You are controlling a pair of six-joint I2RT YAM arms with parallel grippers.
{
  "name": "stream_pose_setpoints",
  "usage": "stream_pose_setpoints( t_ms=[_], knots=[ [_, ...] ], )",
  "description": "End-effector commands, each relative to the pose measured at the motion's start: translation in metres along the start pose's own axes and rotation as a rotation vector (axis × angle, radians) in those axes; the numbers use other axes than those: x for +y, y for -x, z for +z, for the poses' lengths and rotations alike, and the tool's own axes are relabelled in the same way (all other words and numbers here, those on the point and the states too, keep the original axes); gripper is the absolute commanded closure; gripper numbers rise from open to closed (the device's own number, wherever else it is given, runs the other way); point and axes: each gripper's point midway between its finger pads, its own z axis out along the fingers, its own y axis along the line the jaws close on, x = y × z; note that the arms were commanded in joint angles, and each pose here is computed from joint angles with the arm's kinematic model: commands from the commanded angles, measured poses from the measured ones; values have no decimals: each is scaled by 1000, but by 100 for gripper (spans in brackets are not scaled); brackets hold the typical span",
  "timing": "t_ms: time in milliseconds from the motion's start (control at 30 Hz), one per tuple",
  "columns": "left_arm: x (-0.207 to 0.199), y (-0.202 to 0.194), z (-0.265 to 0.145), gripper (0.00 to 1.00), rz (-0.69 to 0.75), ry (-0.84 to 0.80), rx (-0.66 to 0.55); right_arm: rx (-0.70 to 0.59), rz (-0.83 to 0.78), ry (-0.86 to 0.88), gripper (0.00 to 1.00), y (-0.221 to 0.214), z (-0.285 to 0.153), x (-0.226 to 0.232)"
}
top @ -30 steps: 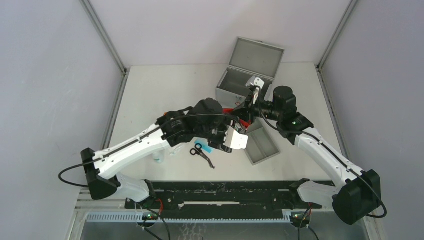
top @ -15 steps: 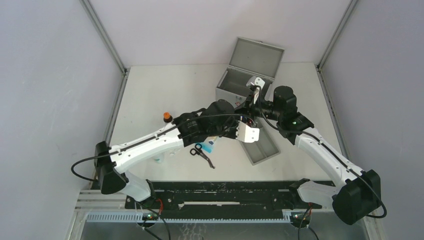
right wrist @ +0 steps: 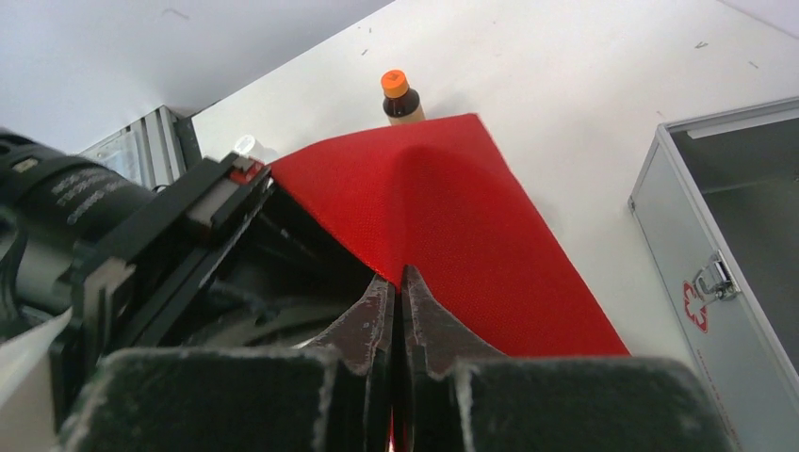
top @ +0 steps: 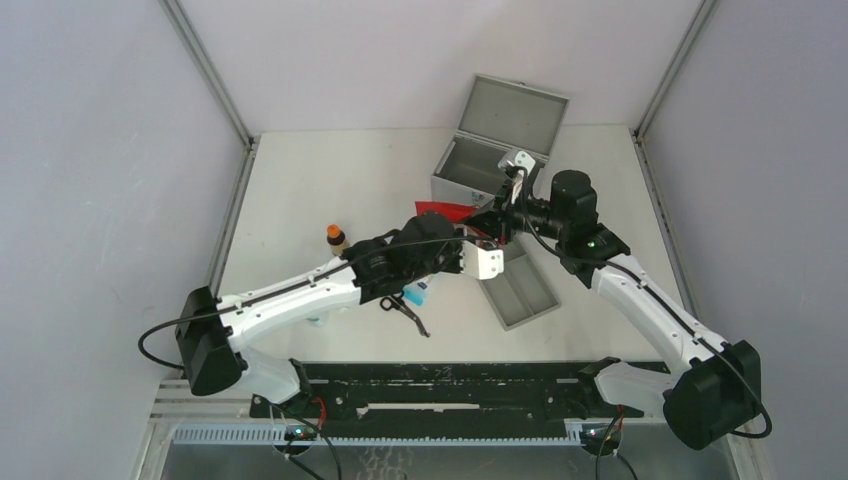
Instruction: Organize the medicine kit
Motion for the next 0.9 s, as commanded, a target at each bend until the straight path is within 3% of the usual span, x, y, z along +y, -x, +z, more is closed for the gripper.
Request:
stream_pose_setpoints(
  t_ms=[0, 600, 733, 867],
  knots=[
    [35, -21, -16, 95, -28, 143, 33, -47, -10, 40, 100, 16, 0, 8],
    [48, -43, -5, 92, 61, 202, 100, -43, 25, 51, 100, 19, -3, 8],
    [39, -29, -19, 83, 52, 142, 12, -44, 27, -3, 100, 18, -3, -3],
    [17, -6, -39, 66, 13, -20, -102, -38, 35, -34, 100, 15, -1, -11]
  ],
)
